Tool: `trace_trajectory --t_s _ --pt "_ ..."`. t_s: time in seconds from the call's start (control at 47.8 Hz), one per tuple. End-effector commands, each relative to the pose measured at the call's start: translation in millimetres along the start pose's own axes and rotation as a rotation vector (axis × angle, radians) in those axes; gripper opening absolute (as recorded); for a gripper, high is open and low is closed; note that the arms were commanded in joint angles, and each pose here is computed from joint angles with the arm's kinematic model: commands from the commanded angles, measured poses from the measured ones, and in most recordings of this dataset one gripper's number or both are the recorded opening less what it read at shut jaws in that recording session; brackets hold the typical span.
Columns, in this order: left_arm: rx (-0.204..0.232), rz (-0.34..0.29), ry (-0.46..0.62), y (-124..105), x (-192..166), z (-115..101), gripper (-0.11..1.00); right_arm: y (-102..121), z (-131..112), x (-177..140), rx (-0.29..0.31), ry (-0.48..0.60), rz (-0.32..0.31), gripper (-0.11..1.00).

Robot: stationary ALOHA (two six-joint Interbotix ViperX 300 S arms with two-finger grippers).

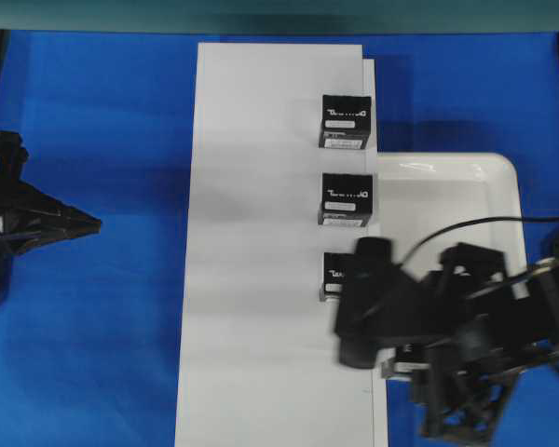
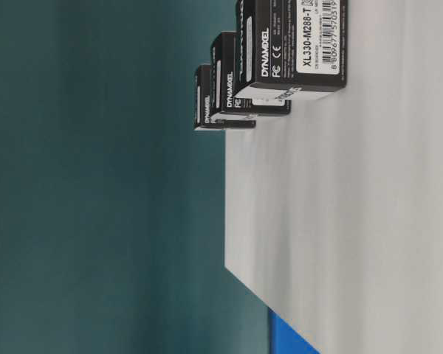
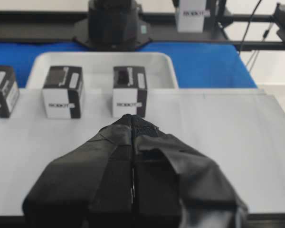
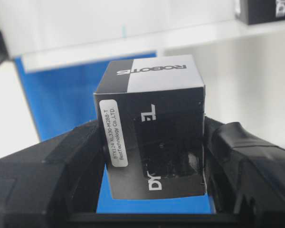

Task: Place the box from the white plastic tray onto the white base.
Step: 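Carry the box left onto the base below the third box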

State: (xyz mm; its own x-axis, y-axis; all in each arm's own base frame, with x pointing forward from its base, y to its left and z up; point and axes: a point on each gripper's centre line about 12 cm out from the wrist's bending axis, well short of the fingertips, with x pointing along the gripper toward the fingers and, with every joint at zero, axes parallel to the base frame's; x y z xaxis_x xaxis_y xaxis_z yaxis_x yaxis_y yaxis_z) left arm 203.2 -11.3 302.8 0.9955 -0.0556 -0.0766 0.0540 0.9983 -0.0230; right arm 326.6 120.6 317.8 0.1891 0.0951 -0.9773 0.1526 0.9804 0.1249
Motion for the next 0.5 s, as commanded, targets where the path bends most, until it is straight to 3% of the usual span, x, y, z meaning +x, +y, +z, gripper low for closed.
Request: trace_trajectory --t_s 0.0,0.146,0.481 --pt "-0.002 0.003 -0.02 0.4 1.1 10.3 -0.07 6.3 15.5 13.2 -0.002 0.018 -0.018 0.59" --pt "-0.002 0.003 -0.009 0.4 0.8 9.6 -0.07 10.2 26.5 35.3 -0.003 0.056 -0.041 0.59" --pt "0.0 0.002 -0.012 0.1 -2.2 11.5 -0.07 15.7 44.3 74.9 0.004 0.032 -0.031 0.59"
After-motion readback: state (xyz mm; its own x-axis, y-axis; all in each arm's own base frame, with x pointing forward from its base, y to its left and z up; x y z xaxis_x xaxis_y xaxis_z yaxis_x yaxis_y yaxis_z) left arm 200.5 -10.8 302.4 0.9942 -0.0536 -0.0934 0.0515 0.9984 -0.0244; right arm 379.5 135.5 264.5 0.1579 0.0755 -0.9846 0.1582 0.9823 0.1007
